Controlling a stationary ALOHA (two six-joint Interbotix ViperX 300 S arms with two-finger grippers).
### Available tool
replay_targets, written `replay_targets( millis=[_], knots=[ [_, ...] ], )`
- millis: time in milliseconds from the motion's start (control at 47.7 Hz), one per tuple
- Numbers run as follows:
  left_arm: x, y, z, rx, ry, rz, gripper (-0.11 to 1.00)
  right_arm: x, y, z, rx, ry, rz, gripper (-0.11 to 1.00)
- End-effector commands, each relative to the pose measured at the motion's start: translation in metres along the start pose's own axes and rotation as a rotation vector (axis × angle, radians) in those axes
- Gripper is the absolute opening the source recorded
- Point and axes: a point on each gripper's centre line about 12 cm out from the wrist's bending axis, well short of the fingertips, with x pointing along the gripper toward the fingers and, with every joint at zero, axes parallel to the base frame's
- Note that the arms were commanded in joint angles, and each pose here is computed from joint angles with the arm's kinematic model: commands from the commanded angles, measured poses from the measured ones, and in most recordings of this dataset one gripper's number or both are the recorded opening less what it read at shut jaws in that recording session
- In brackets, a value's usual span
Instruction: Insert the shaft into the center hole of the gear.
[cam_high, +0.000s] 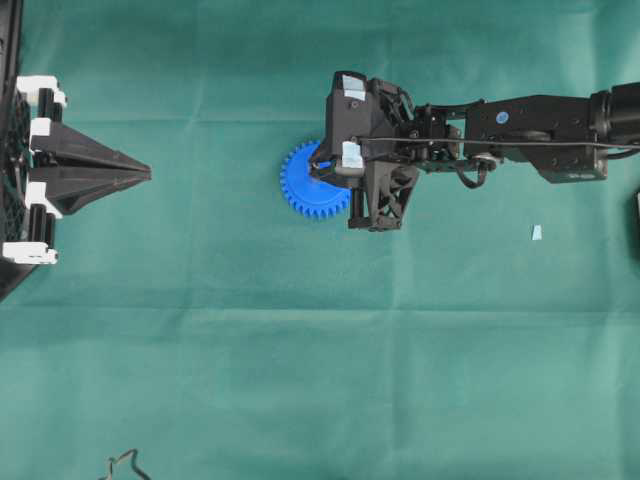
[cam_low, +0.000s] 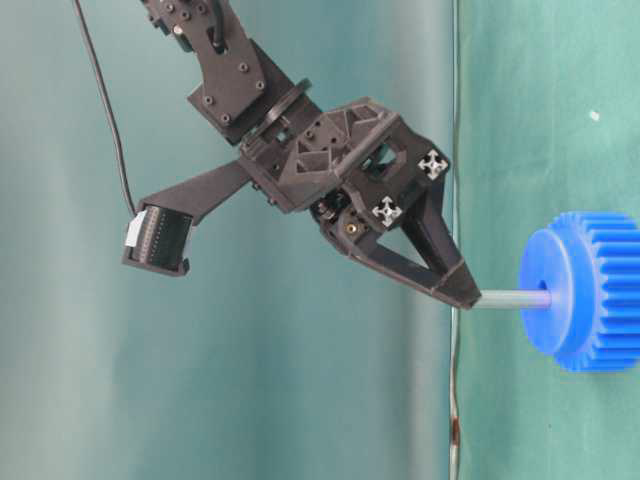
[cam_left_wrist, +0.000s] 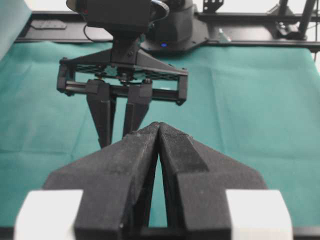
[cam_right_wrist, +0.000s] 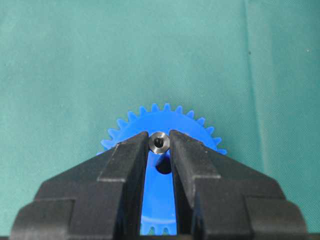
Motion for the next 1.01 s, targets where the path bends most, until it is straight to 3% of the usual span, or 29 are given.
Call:
replay_targets(
  millis=[0, 986],
  knots=[
    [0.002, 0.001, 0.010, 0.000, -0.025, 0.003, 0.02, -0.016, -0.001, 0.018, 0.000, -0.063, 0.000, 0.16],
    [0.002, 0.001, 0.009, 0.000, -0.020, 0.003, 0.02, 0.008, -0.004, -0.002, 0.011, -0.011, -0.006, 0.16]
  ],
)
